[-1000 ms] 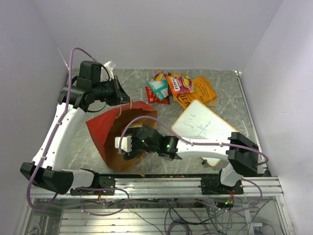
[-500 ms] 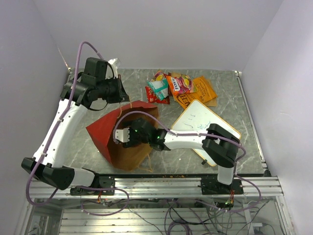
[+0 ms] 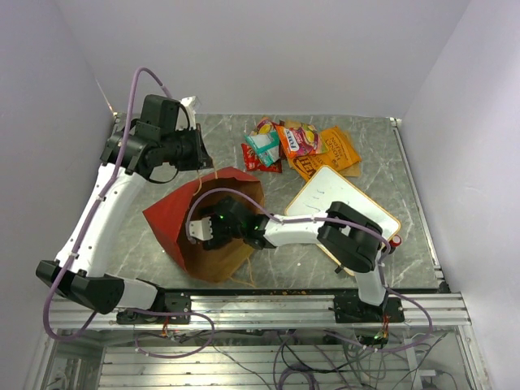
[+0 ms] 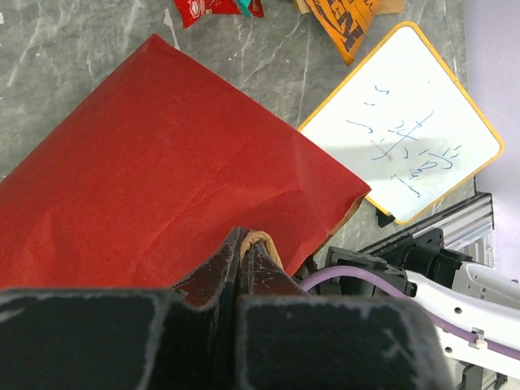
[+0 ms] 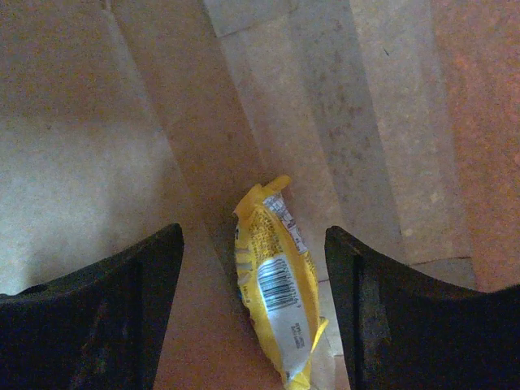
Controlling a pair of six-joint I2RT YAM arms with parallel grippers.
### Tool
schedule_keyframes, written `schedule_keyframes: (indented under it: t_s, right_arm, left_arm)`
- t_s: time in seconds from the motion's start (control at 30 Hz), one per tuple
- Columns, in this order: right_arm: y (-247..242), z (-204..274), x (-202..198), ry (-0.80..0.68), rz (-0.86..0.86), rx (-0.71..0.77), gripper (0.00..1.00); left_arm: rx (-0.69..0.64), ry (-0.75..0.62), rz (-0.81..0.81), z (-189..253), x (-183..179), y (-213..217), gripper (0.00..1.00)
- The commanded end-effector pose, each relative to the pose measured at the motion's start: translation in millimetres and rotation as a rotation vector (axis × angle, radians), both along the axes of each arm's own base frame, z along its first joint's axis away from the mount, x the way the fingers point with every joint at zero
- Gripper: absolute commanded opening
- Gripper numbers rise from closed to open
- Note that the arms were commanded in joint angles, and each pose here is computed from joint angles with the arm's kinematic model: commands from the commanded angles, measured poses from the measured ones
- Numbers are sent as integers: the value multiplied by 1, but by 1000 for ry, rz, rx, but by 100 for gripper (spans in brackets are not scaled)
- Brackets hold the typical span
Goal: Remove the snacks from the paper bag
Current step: Take out the snack from the paper bag.
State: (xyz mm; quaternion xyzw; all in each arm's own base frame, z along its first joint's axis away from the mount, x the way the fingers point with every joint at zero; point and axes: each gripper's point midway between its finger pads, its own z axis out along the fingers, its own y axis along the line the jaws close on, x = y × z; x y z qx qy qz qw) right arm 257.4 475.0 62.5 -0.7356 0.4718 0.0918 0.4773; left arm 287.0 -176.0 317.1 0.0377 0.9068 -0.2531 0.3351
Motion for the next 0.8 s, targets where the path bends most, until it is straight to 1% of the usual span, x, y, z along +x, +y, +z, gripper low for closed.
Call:
schedule_keyframes:
  t_s: [0.0,0.13,0.23,0.3,0.37,0.43,0.57,0.7,0.77]
  right_arm:
    - [13,-8,8,12,-7,44,70]
    - [21,-9,16,-20,-21,78,67]
    - [25,-19,22,-31,-13,57,61]
    - [24,-27,29,-60,-26,27,51]
    - [21,-25,36,-104,-42,24,40]
    - [21,-19,37,-121,-42,34,31]
    - [20,6,33,-134,-28,66,21]
    - [15,20,22,-102,-21,80,8]
    - [10,40,18,-102,-33,117,2]
  left_arm:
    - [14,-4,-3,2,1,0,7]
    - [35,1,0,2,2,3,7]
    - [43,-2,2,3,1,4,7]
    - [46,-7,4,4,2,5,7]
    - [52,-11,7,6,2,6,7]
    - [59,-15,14,7,2,8,7]
    - [67,-17,27,7,2,11,7]
    - [57,-3,47,7,2,13,7]
    - [39,8,53,8,0,12,7]
